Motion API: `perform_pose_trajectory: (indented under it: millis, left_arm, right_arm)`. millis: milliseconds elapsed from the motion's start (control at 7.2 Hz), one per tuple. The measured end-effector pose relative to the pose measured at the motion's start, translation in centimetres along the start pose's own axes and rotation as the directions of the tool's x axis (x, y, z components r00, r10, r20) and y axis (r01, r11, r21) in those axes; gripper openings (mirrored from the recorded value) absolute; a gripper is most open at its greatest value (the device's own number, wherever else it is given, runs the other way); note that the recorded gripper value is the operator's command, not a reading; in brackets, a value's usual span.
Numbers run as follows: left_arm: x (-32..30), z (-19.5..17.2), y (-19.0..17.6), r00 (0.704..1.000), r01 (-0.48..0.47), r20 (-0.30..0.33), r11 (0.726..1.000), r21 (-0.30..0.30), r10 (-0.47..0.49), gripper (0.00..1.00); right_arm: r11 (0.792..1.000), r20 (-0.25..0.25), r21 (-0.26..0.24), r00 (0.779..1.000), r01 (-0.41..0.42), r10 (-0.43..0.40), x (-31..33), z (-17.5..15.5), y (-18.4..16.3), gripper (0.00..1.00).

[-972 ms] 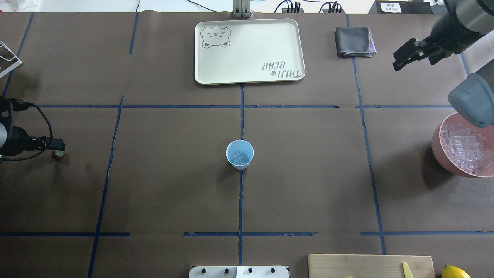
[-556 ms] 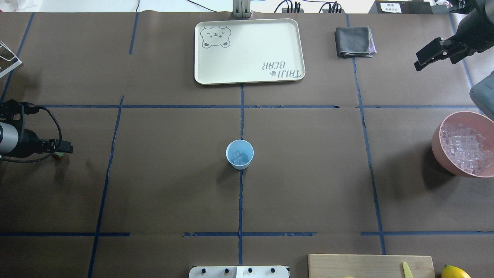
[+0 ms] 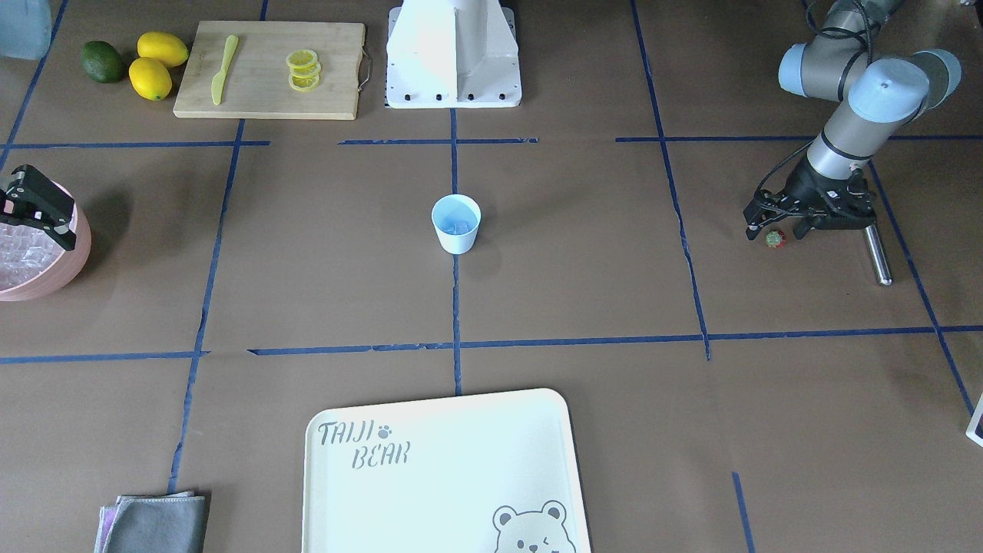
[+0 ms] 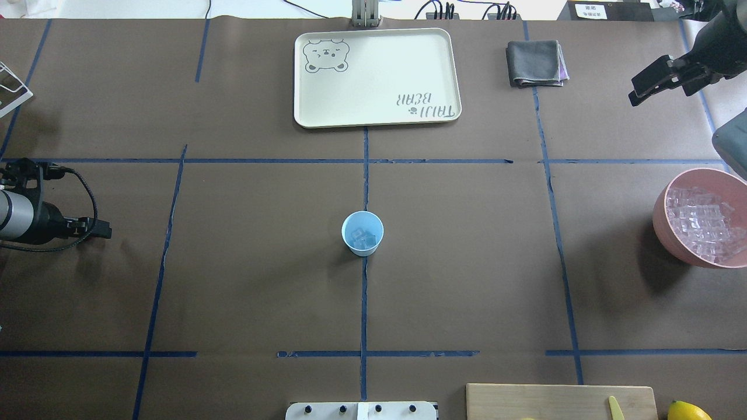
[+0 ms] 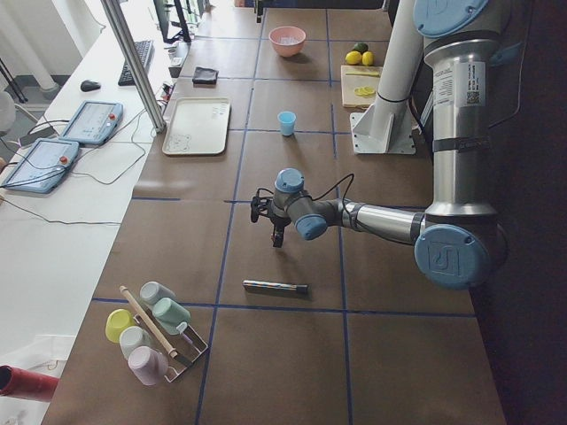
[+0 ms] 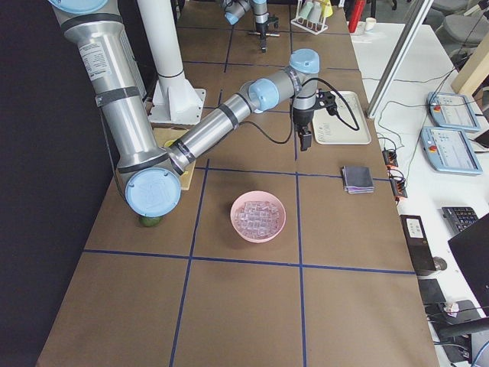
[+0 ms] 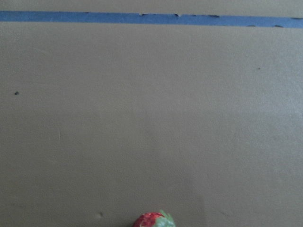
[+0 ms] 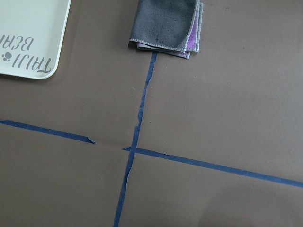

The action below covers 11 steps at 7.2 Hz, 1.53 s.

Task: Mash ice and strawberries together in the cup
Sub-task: 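Close the left gripper on the red strawberry and lift it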

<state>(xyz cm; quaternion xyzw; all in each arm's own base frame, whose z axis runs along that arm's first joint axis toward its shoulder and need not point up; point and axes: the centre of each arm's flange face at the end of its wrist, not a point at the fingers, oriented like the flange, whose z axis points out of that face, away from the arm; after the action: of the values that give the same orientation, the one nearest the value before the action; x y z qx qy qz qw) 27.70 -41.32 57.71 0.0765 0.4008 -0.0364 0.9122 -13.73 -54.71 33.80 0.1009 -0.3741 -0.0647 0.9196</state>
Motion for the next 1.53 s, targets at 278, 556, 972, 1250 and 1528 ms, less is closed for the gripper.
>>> perform_pose_trajectory:
  millis: [278, 556, 972, 1250, 1528]
  left_arm:
    - [0.0, 0.1, 0.0, 1.0, 0.0, 0.002, 1.0, -0.004, 0.0, 0.49]
    - [0.0, 0.2, 0.1, 1.0, 0.001, 0.004, 1.0, -0.005, -0.001, 0.11]
    - [-0.1, -0.7, 0.1, 1.0, 0.002, -0.003, 1.0, 0.003, -0.002, 0.0]
    - [3.8, -4.2, -0.7, 1.0, 0.004, -0.009, 1.0, 0.003, -0.004, 0.0]
    - [14.0, -10.4, -3.4, 1.0, 0.03, 0.002, 0.999, -0.01, -0.03, 0.0]
  right_arm:
    - [1.0, 0.0, -0.001, 1.0, -0.002, 0.002, 0.1, 0.0, 0.1, 0.99]
    - [1.0, 0.001, -0.002, 1.0, -0.004, 0.004, 0.1, 0.0, 0.1, 0.99]
    - [1.0, 0.002, -0.006, 1.0, -0.01, 0.01, 0.6, 0.0, 0.4, 0.99]
    - [1.0, -0.006, -0.015, 1.0, -0.024, 0.024, 3.0, 0.1, 1.2, 0.99]
    - [0.999, -0.013, -0.037, 1.0, -0.003, 0.003, 8.7, 0.1, 2.8, 0.99]
